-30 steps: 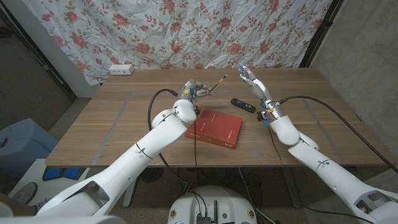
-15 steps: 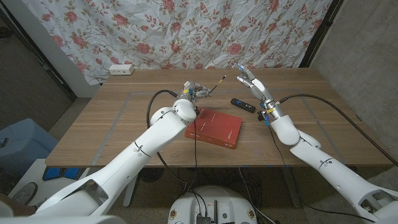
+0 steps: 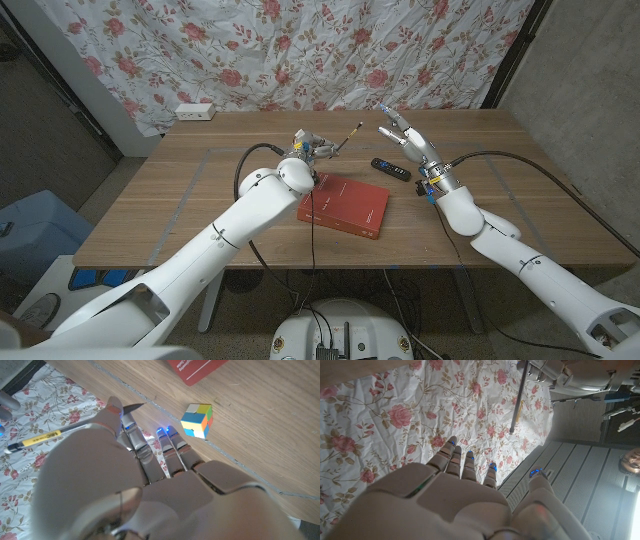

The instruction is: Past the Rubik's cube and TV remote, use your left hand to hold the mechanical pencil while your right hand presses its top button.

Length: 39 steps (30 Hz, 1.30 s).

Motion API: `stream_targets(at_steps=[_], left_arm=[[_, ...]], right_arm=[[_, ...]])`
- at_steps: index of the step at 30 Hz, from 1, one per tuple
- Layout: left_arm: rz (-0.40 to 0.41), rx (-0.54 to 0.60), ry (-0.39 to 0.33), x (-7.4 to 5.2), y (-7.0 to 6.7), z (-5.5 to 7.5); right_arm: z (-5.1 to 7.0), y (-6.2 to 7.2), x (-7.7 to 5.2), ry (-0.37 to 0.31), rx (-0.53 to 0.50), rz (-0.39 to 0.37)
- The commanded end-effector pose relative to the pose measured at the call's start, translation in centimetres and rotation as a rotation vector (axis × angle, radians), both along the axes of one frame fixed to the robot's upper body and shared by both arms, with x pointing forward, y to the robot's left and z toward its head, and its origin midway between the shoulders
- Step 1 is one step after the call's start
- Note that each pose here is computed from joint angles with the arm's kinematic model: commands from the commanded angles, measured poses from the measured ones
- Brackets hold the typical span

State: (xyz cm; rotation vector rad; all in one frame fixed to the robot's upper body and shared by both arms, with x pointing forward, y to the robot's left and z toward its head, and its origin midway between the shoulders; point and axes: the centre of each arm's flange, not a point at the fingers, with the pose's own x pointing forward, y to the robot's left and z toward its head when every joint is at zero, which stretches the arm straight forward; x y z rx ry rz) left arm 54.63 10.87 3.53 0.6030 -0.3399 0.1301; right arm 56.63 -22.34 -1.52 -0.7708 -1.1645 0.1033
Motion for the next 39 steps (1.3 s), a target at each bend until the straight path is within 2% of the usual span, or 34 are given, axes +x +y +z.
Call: stream_targets(at_steps=[1, 23, 39], left_arm=[[-0.005, 0.000, 0.001, 0.2, 0.0, 0.1], [-0.007, 0.006, 0.010, 0.4, -0.1, -0.1], [-0.004, 0.009, 0.010, 0.1, -0.2, -0.5]], right_arm=[[0.1, 0.5, -0.2, -0.024, -0.061, -0.020], [0.4, 1.1, -0.4, -0.029, -0.114, -0.035], [0.4, 1.7, -0.6, -0.020, -0.148, -0.030]])
